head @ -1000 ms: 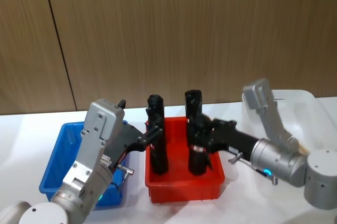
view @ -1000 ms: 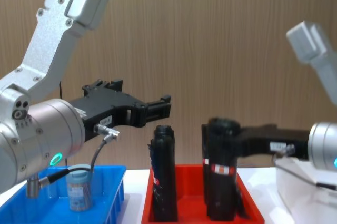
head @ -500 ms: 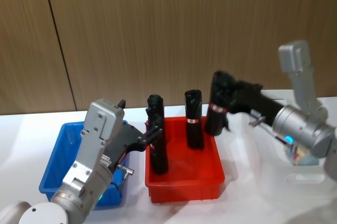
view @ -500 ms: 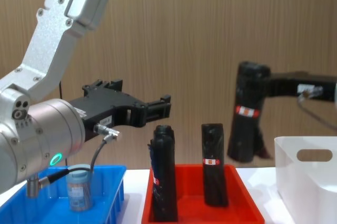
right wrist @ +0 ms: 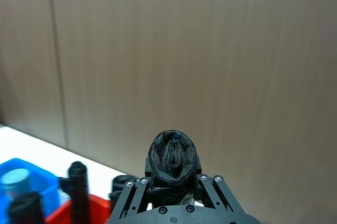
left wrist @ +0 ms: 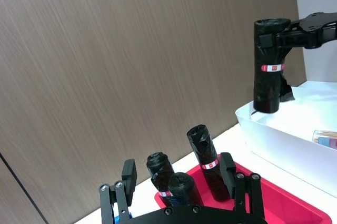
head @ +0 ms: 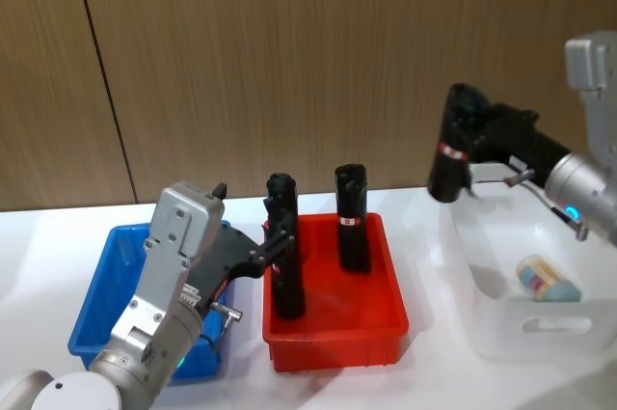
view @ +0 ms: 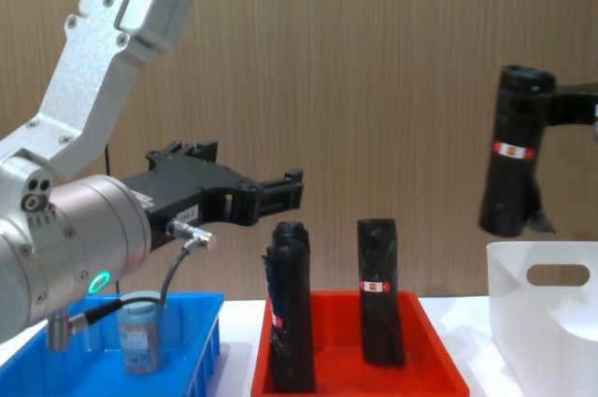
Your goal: Pick the cotton swabs from the blue box and place them into the white box.
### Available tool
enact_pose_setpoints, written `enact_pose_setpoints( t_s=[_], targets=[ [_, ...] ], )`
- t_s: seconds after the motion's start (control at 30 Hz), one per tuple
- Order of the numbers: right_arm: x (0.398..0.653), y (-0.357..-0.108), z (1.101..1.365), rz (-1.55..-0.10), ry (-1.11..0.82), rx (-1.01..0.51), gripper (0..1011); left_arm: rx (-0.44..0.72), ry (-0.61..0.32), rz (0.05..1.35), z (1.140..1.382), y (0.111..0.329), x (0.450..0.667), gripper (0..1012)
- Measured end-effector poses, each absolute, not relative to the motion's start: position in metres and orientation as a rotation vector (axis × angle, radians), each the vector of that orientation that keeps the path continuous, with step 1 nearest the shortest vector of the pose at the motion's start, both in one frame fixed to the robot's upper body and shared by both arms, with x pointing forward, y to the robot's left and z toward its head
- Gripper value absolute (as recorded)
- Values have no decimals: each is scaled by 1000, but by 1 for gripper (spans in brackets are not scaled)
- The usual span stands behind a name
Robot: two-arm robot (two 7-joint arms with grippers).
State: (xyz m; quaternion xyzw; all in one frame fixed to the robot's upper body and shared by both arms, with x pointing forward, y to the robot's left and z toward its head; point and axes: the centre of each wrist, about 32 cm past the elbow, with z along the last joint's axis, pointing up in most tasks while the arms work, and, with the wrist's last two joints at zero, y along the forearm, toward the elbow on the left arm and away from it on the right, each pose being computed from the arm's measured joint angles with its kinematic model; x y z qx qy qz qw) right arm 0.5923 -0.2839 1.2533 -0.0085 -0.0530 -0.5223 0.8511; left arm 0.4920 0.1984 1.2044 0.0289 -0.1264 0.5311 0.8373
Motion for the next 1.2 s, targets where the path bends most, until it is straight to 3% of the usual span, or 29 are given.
enact_pose_setpoints(
  t_s=[0.63, 1.17, 1.2],
  targets=[
    [617, -324, 1229, -1241, -72, -89, 356, 61, -267, 1124, 1204, 198, 492, 1004],
    [621, -327, 1197, -1258, 13, -139, 359, 61, -267, 1124, 1204, 198, 492, 1004],
    [621, -327, 1195, -1259, 19, -143, 411, 61, -268, 1124, 1204, 198, 492, 1004]
  ],
)
